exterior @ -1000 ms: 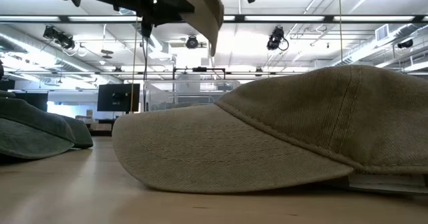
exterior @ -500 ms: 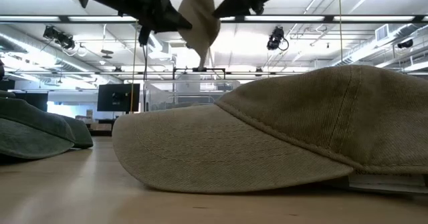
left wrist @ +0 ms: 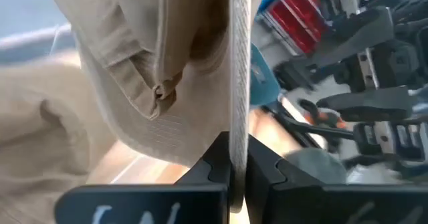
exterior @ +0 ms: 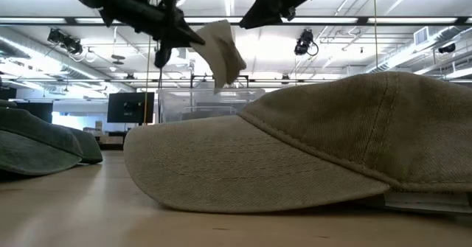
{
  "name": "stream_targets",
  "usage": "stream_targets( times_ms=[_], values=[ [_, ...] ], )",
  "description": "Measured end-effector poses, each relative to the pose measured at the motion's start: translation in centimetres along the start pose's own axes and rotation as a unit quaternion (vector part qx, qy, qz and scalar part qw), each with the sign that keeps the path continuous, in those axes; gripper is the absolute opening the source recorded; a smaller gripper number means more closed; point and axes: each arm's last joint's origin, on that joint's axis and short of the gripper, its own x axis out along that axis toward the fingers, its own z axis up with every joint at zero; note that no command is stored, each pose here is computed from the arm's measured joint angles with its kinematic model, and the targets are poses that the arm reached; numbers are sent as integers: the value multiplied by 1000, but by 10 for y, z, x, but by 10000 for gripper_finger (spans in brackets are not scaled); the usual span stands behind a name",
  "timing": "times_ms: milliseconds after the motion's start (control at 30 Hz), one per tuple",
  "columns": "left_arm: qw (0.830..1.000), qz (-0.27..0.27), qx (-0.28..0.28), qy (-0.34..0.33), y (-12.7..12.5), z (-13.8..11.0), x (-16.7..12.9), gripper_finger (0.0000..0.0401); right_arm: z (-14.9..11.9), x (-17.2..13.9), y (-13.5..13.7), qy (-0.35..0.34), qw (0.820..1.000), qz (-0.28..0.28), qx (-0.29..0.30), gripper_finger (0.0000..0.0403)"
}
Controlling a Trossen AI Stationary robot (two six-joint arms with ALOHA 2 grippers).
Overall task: Pick & Place hat
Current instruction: Put the top brown cap into the transparent bin
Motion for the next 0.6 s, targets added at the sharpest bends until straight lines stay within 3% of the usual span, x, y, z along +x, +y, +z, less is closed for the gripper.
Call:
stream_targets(
  times_ms=[167,400,500,600],
  values=[
    [998,2,-55,23,29,5,5,19,-2,0,0,7,1000,1,-11,141],
    [993,-64,-88,50,48,13,4,20,-2,0,0,8,999,2,-32,142],
    [996,-74,-38,24,49,20,1,20,-2,0,0,8,999,2,-40,142],
    [990,-110,80,28,51,21,-2,20,-2,0,0,9,999,2,-49,142]
  ],
)
